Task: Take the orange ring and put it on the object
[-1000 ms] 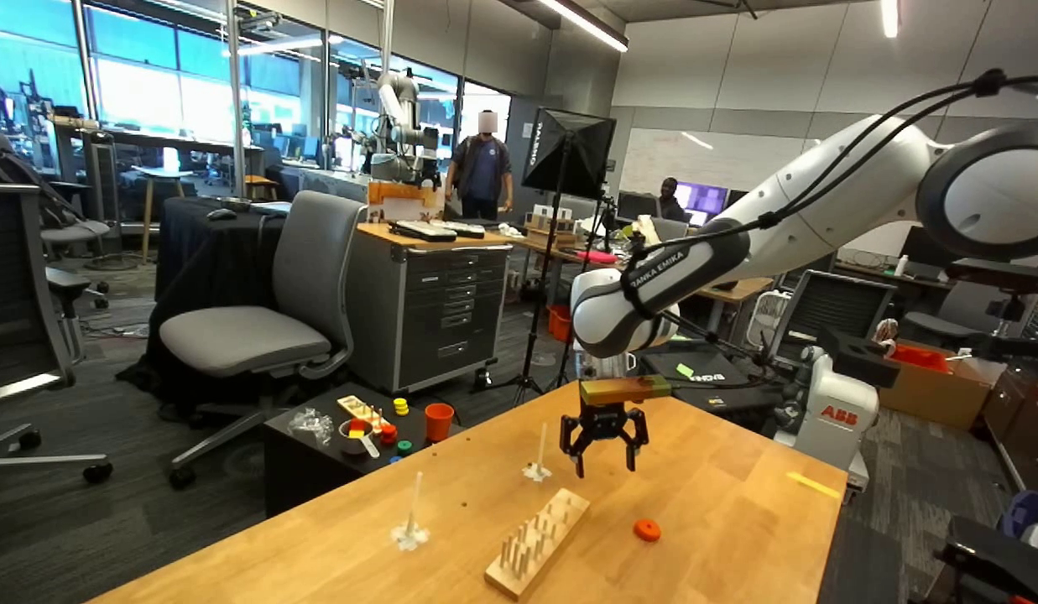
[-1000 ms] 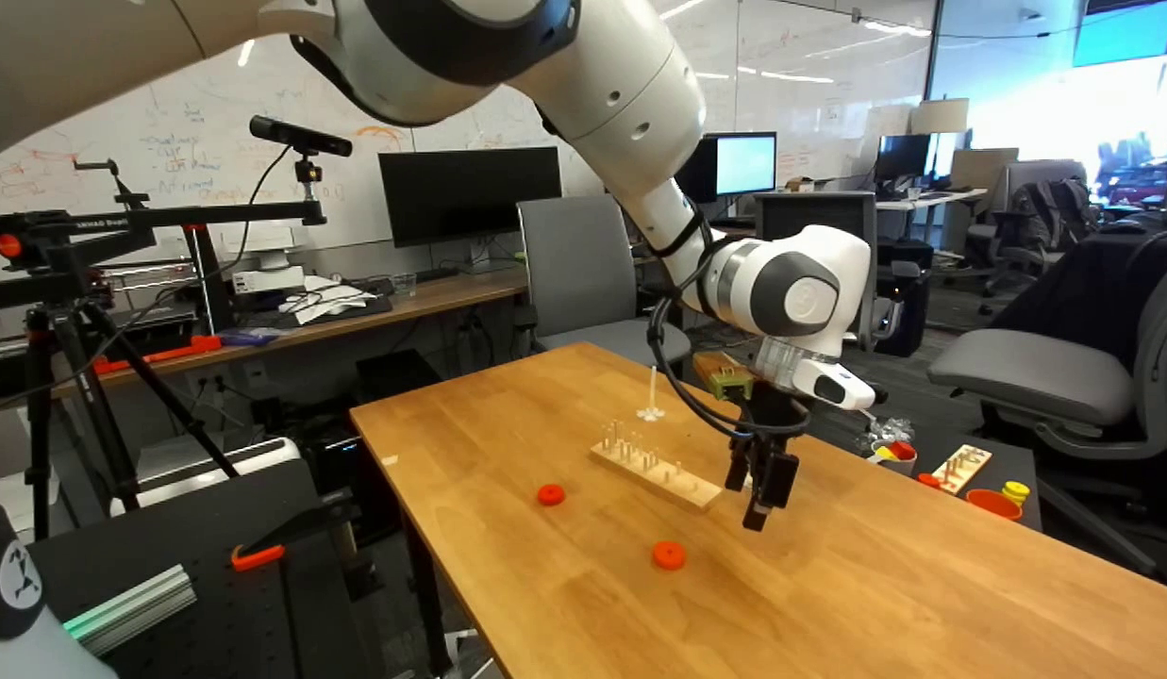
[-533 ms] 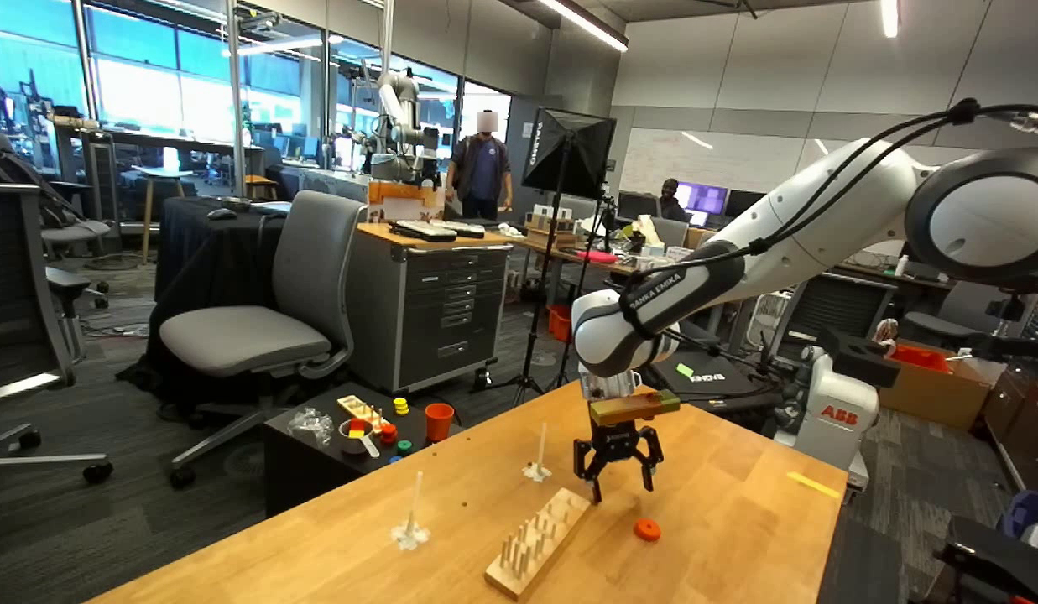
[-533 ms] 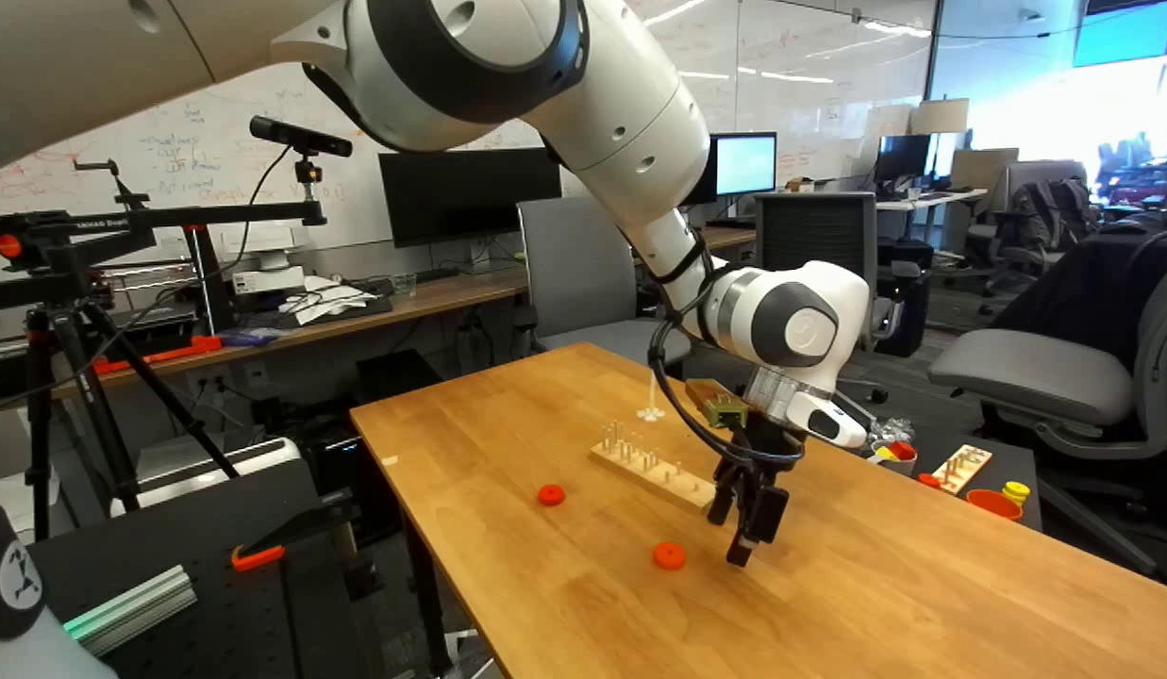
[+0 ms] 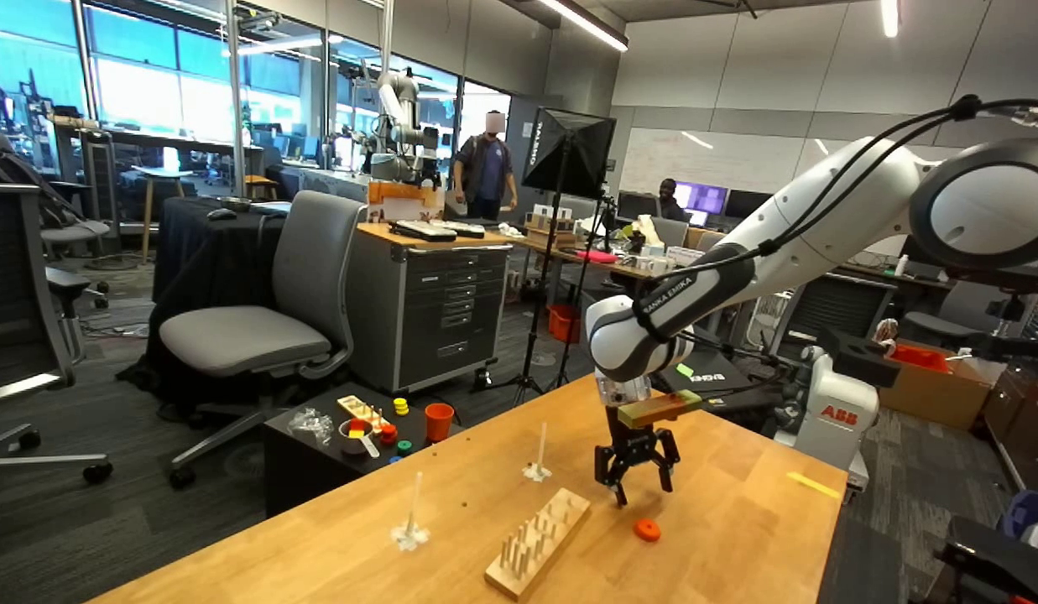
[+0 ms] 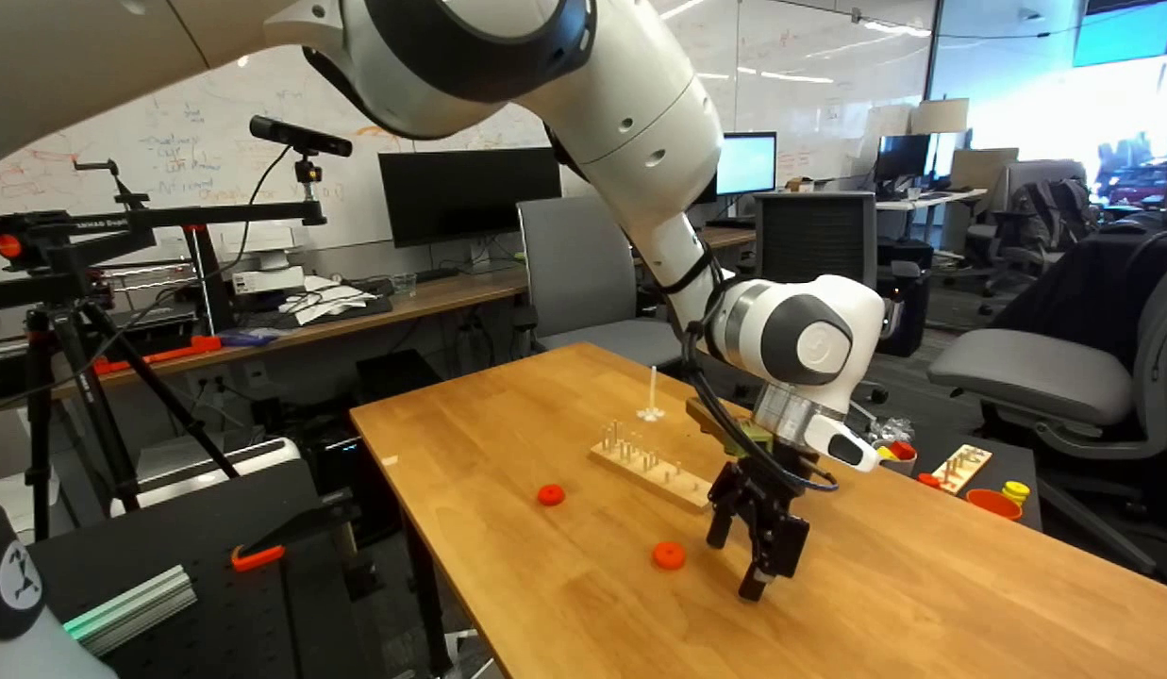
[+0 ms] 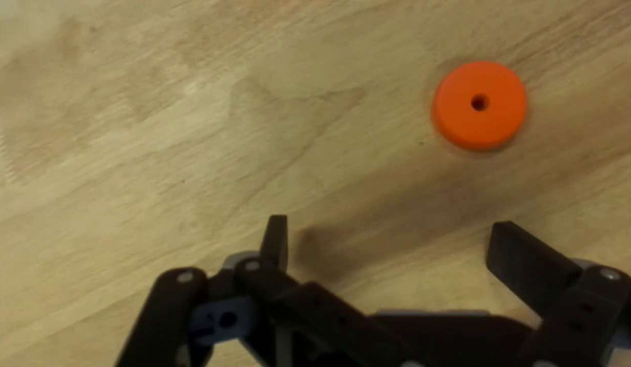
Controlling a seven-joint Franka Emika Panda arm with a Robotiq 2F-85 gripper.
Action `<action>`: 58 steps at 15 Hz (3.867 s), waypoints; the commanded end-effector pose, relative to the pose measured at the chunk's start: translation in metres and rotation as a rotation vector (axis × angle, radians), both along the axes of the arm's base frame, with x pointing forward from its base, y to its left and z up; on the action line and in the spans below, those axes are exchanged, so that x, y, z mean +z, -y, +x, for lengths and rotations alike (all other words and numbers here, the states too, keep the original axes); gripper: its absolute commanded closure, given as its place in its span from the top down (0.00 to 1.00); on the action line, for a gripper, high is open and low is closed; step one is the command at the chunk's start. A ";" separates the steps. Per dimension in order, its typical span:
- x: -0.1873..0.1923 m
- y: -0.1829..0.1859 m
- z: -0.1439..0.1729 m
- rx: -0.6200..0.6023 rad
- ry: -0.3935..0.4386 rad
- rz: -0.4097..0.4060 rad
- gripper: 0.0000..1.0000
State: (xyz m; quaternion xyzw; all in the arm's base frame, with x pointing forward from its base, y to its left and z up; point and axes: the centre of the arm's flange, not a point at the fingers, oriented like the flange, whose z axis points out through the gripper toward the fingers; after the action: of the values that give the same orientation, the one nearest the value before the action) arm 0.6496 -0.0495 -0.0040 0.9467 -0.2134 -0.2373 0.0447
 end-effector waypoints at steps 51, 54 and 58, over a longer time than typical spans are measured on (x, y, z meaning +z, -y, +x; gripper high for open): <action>0.054 -0.111 -0.083 0.364 0.485 -0.018 1.00; 0.035 -0.106 -0.066 0.296 0.408 -0.100 1.00; 0.013 -0.101 -0.063 0.250 0.272 -0.149 1.00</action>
State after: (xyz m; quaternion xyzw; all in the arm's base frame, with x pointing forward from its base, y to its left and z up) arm 0.5684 0.0487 0.0263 0.9900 -0.0963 -0.0470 0.0915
